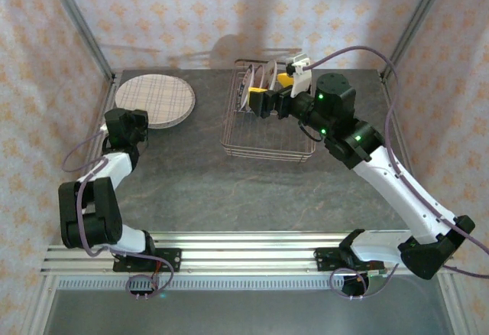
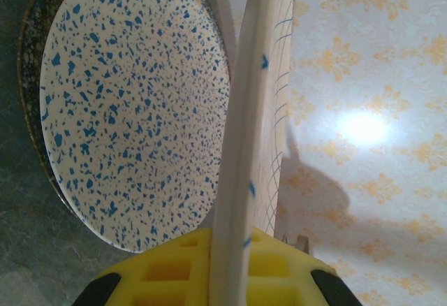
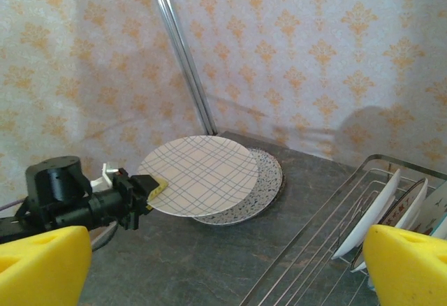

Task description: Unload the plates from the dish rack

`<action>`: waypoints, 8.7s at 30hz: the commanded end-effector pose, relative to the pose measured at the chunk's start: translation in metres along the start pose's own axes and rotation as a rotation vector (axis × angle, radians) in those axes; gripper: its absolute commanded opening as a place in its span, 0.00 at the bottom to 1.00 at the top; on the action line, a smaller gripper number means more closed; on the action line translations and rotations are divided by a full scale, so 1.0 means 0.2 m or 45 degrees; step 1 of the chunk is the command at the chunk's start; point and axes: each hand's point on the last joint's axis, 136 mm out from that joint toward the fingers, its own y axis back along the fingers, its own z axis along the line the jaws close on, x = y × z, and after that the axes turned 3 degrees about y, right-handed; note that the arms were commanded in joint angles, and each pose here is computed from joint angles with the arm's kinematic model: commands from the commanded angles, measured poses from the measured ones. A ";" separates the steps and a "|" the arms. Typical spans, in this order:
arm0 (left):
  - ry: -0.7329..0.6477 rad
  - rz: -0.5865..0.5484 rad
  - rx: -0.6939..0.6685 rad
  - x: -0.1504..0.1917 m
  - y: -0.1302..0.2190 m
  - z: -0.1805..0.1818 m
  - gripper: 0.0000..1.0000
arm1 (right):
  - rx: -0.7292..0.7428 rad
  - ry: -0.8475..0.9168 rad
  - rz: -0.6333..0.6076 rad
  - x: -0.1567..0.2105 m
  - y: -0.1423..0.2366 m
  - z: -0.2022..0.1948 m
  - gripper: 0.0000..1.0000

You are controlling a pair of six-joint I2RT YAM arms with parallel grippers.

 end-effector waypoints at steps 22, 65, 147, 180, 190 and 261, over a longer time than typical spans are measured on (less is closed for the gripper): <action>0.005 -0.006 0.172 -0.13 -0.34 -0.06 0.00 | -0.061 -0.014 -0.019 -0.06 -0.01 0.06 0.99; 0.039 0.122 -0.040 -0.10 -0.49 0.13 0.40 | -0.001 -0.064 0.028 -0.05 -0.04 0.02 0.99; -0.087 0.337 -0.709 -0.04 -0.30 0.22 0.78 | 0.573 -0.191 0.127 0.01 0.09 -0.34 0.95; -1.001 0.612 0.276 1.13 0.76 -0.77 0.82 | 0.960 -0.533 0.638 0.63 -0.72 -1.09 0.51; -1.123 0.486 0.466 1.11 0.99 -0.84 0.84 | 0.980 -0.555 0.690 0.77 -0.79 -1.14 0.41; -1.087 0.349 0.508 1.04 1.05 -0.86 0.86 | 1.304 -0.309 0.309 0.22 -0.56 -1.10 0.00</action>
